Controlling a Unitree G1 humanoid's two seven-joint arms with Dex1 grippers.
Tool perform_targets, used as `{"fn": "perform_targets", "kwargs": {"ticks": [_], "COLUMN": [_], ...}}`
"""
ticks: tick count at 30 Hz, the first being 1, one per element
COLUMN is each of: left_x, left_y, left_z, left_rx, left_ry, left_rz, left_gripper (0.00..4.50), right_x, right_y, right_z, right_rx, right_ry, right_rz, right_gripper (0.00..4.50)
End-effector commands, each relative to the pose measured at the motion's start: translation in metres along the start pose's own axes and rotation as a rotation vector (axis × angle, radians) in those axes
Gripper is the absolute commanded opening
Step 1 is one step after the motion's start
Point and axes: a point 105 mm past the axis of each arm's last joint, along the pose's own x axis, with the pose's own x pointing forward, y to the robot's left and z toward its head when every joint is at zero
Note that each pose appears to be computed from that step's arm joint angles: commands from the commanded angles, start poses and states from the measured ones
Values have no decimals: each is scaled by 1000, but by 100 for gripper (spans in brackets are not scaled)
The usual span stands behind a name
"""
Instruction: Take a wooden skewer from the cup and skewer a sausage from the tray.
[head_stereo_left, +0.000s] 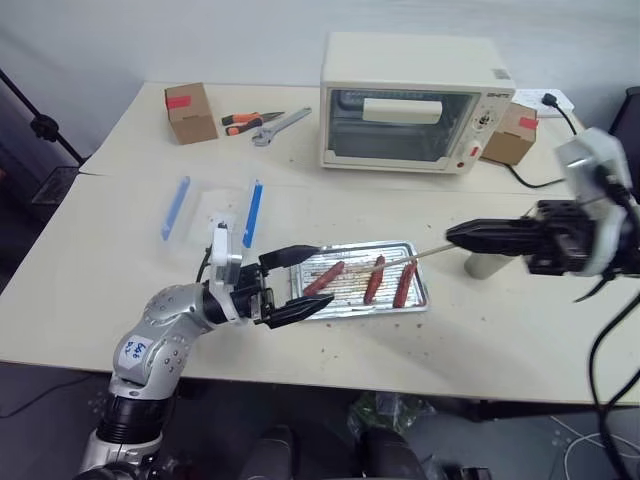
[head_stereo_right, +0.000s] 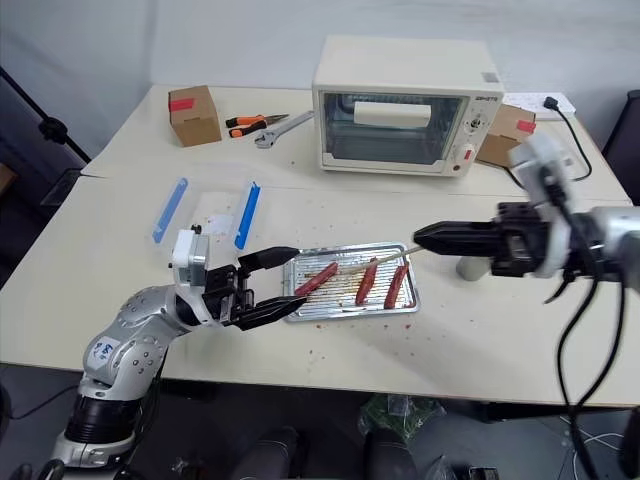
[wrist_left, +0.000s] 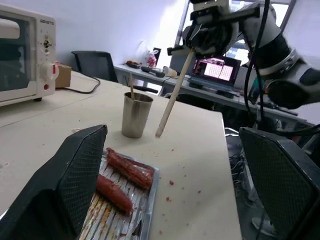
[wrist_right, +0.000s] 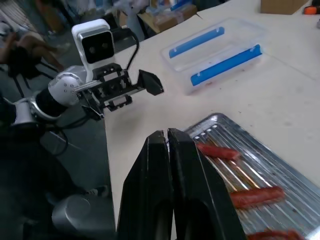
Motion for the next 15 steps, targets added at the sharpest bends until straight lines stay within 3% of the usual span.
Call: {"fn": "perform_targets", "kwargs": {"ticks": [1,12,15], "left_x": [15,27,27], "left_y": [-13,-18,-19], "left_z": [9,14,14], "left_rx": [-6,-48,-56], "left_ry": [-30,-88,-92], "left_rz": [-82,-102,-107], "left_gripper": [450,450,394], "right_x": [12,27,28], "right_y": [13,20,23], "right_z": [4,1,0], "right_rx": [-8,76,92], "right_ry": [-16,-87,-87], "right_rz": [61,135,145], "right_gripper": [3,3,0]}}
